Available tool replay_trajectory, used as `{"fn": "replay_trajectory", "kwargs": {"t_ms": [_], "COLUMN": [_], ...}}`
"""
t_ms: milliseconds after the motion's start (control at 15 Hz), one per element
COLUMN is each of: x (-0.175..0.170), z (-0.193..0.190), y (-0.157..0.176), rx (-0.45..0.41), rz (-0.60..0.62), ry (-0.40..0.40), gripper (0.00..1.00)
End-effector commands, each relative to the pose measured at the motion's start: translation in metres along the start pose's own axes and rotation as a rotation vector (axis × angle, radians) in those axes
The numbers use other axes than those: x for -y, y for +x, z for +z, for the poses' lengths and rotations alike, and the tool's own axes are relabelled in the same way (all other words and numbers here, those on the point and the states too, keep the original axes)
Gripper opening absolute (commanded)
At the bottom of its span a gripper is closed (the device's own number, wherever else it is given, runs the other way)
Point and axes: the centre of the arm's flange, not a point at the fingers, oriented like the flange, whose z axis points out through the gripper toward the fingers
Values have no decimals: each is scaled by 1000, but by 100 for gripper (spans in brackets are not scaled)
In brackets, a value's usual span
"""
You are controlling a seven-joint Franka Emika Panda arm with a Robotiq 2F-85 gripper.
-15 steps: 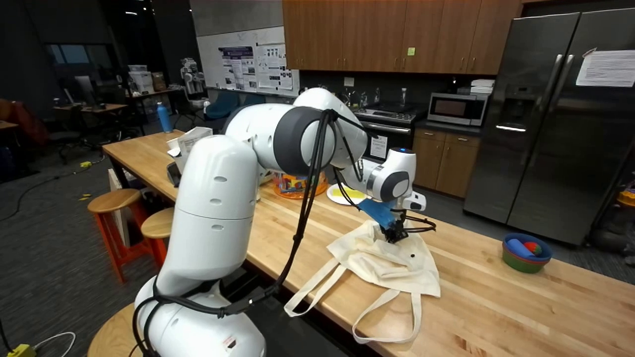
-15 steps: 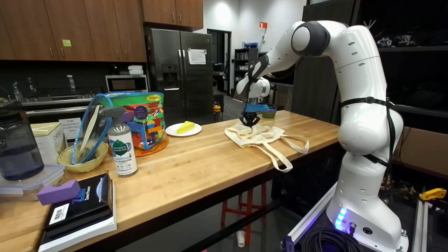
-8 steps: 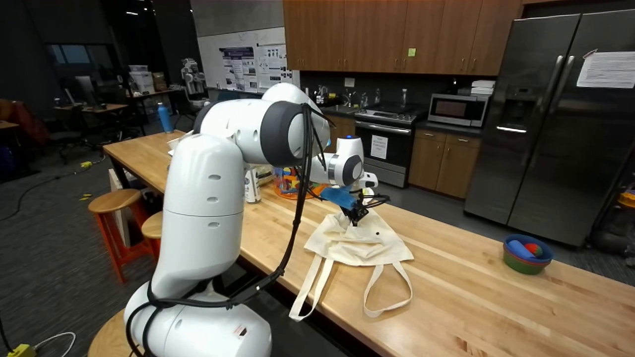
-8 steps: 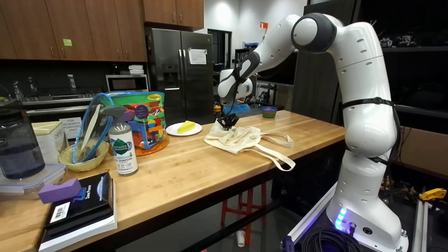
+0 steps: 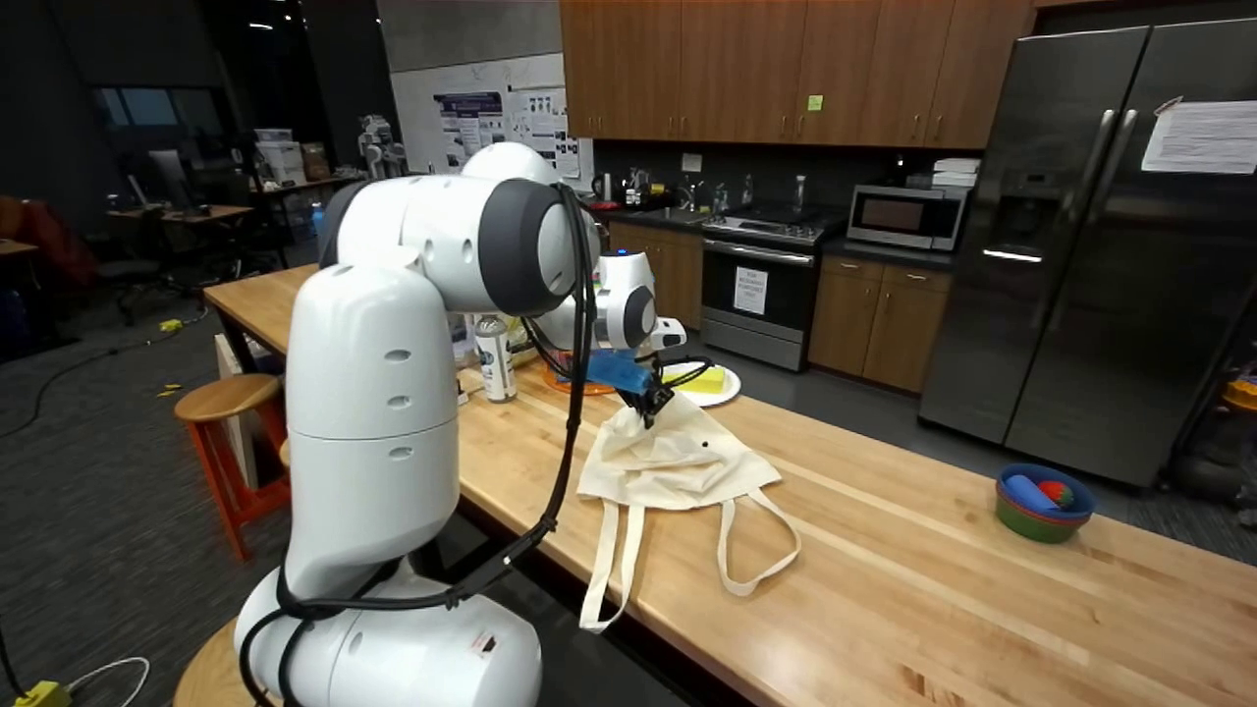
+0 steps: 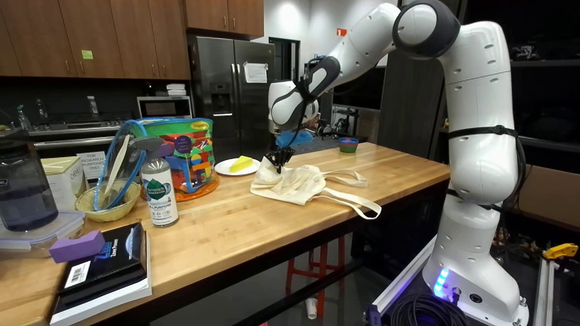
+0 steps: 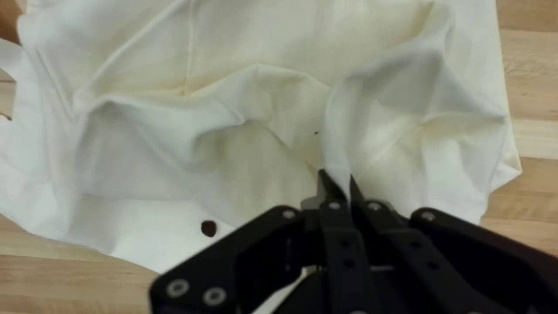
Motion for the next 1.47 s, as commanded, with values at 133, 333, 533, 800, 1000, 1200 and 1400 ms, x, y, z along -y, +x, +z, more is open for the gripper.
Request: {"fn": "replay_trajectory", "kwargs": {"t_ms": [133,333,533,800,1000,1200,1400], "x": [55,91,121,130,122,107,83], "z": [-38,-46,-49,-45,-37,-35,-35], "y": [-54,-85,-113,-136,-136,-120,-98], "rx": [-61,-76,-87,-96,-105,-146,-172], "rz": [-141,-242,-318,-354,-319,-207,-107], "ry": [-6,-22,-43,-81,-92,-73,-49], "gripper": [1,1,1,1,1,1,1]}}
